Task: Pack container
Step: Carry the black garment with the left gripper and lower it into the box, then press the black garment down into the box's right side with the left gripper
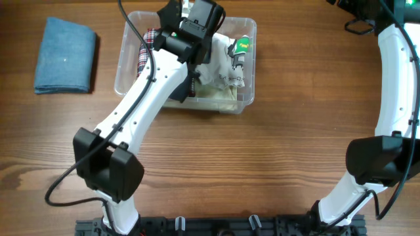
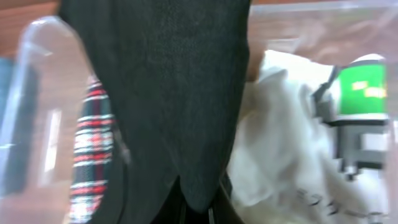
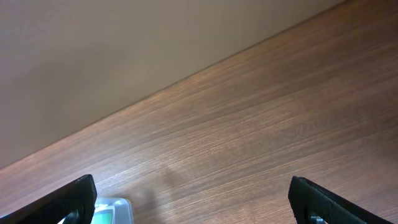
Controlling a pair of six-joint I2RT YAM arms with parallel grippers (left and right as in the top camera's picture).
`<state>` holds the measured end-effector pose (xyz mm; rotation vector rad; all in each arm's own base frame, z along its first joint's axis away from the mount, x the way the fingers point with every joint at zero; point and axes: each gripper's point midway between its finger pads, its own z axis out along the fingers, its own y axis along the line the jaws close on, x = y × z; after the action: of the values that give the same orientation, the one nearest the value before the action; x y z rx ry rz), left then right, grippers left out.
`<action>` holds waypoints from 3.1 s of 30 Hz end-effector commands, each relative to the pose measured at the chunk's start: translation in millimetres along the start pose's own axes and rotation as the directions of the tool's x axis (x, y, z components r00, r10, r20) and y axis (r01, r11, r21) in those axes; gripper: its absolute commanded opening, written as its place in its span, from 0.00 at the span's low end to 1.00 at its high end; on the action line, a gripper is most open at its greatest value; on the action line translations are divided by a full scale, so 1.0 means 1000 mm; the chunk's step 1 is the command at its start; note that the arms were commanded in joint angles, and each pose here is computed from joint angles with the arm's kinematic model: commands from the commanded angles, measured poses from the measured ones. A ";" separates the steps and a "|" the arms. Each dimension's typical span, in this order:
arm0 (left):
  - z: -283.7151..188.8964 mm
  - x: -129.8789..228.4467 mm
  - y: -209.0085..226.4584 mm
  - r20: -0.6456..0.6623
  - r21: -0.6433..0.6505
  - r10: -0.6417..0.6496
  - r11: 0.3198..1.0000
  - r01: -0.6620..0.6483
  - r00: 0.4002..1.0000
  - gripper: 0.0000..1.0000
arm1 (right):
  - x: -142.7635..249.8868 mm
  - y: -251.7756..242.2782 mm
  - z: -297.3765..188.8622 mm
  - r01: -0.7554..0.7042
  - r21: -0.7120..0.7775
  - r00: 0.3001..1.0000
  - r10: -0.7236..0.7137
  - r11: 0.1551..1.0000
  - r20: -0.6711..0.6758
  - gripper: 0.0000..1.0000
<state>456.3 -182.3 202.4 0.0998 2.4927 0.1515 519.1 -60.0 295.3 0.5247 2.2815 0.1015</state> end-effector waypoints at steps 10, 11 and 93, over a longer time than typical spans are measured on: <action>0.006 -0.010 -0.113 0.022 0.365 -0.085 0.928 0.071 0.996 0.04 | 0.001 -0.002 0.005 -0.006 0.014 1.000 0.006 1.000 -0.004 1.00; 0.009 -0.007 -0.122 0.021 0.374 -0.084 0.925 0.070 0.996 0.04 | 0.001 -0.002 0.005 -0.006 0.014 1.000 0.006 1.000 -0.004 1.00; 0.018 0.085 -0.154 -0.145 0.557 0.369 0.797 -0.233 0.918 0.38 | 0.002 -0.001 0.005 -0.004 0.014 1.000 0.005 1.000 -0.004 1.00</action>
<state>401.1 -300.2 108.7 0.7746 2.6942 -0.2818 519.1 -60.0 295.3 0.5247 2.2815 0.1015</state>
